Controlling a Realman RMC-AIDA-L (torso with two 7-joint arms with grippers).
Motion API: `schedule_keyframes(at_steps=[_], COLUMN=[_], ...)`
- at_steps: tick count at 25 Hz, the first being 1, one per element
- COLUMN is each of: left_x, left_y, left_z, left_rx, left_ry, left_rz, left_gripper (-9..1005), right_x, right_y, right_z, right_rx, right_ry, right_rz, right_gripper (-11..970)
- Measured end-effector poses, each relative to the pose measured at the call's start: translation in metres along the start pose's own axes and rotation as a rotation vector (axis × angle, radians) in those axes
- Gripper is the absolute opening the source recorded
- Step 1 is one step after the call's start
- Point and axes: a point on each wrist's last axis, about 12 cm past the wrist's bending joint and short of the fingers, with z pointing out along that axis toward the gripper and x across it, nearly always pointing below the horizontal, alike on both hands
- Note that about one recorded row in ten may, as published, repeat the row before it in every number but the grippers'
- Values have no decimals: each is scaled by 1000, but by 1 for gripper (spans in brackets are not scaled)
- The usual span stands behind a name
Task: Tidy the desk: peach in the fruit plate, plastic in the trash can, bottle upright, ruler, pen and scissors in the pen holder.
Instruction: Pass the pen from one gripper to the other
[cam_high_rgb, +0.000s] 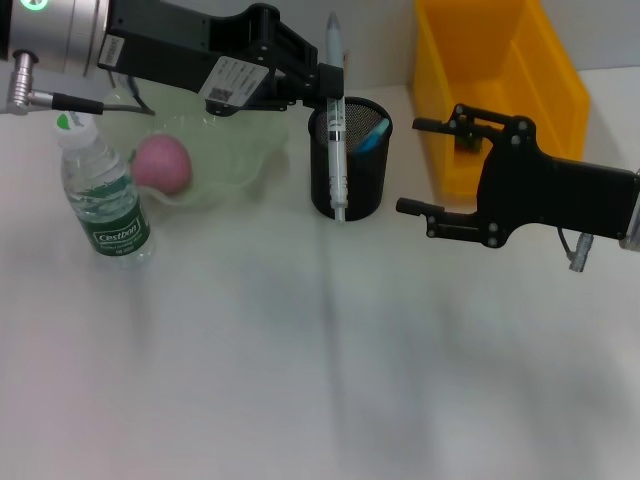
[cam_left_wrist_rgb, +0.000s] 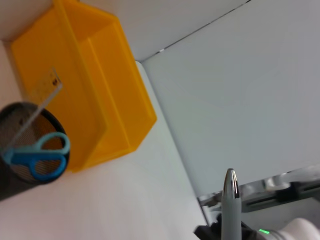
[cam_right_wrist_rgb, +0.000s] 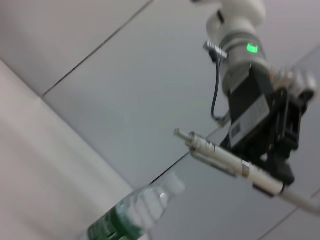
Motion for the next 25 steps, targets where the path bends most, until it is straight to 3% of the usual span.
schedule_keyframes(at_steps=[13,25], left_x=[5,5], left_y=[7,5], left_z=[3,9], left_rx=[80,92], left_ry=[9,30], left_rz=[-98,-106], left_gripper=[196,209], right_x=[-7,-16], right_y=[10,29], right_z=[2,11], right_rx=[148,203], right_ry=[-113,-165], right_rz=[-344,-489], right_gripper=[726,726])
